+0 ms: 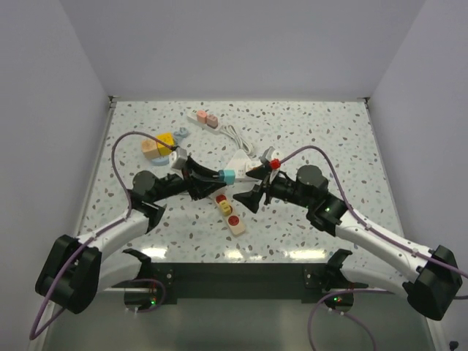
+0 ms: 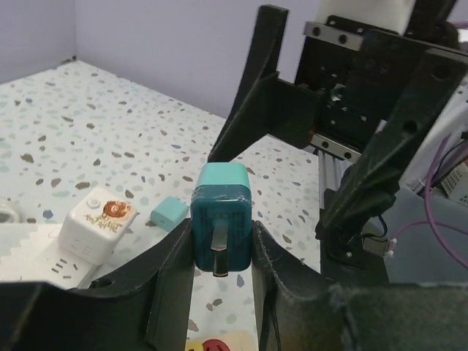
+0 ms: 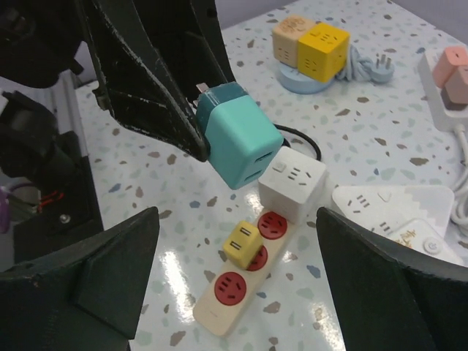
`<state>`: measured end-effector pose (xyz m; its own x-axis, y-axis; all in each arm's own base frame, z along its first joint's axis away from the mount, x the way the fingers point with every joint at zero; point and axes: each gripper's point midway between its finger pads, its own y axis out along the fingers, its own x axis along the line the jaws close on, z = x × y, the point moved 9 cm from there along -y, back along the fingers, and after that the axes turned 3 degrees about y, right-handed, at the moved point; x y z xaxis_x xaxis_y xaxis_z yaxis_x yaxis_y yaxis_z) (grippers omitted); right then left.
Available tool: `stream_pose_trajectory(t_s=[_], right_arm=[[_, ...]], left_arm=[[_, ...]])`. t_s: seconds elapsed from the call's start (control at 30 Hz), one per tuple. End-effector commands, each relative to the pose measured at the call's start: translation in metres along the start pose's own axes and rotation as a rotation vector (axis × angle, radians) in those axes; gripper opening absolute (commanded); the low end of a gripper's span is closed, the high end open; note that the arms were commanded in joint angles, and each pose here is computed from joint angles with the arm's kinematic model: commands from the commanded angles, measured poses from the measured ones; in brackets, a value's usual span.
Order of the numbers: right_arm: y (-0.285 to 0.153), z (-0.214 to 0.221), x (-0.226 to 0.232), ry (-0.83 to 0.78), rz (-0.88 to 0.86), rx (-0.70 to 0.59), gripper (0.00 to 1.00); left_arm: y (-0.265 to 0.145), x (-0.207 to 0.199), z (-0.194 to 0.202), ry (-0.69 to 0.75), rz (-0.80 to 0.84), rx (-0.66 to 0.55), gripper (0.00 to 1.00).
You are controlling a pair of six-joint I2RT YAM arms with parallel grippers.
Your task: Insert the plug
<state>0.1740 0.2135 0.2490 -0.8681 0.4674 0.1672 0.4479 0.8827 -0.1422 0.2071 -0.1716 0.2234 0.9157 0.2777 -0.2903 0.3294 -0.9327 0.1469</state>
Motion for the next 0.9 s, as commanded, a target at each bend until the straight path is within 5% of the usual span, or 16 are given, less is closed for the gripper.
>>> stream_pose_trajectory(t_s=[0.0, 0.37, 0.87], right_arm=[[0.001, -0.033, 0.018, 0.021, -0.159, -0.139, 0.91], [-0.011, -0.046, 0.032, 0.009, -0.277, -0.290, 0.74], [-0.017, -0.043, 0.048, -0.045, -0.480, -0.330, 0.57]], left_arm=[[-0.009, -0.025, -0.023, 0.224, 0.158, -0.093, 0.00], [-0.021, -0.064, -0.031, 0.374, 0.353, -0.176, 0.00], [-0.009, -0.079, -0.042, 0.428, 0.434, -0.218, 0.00]])
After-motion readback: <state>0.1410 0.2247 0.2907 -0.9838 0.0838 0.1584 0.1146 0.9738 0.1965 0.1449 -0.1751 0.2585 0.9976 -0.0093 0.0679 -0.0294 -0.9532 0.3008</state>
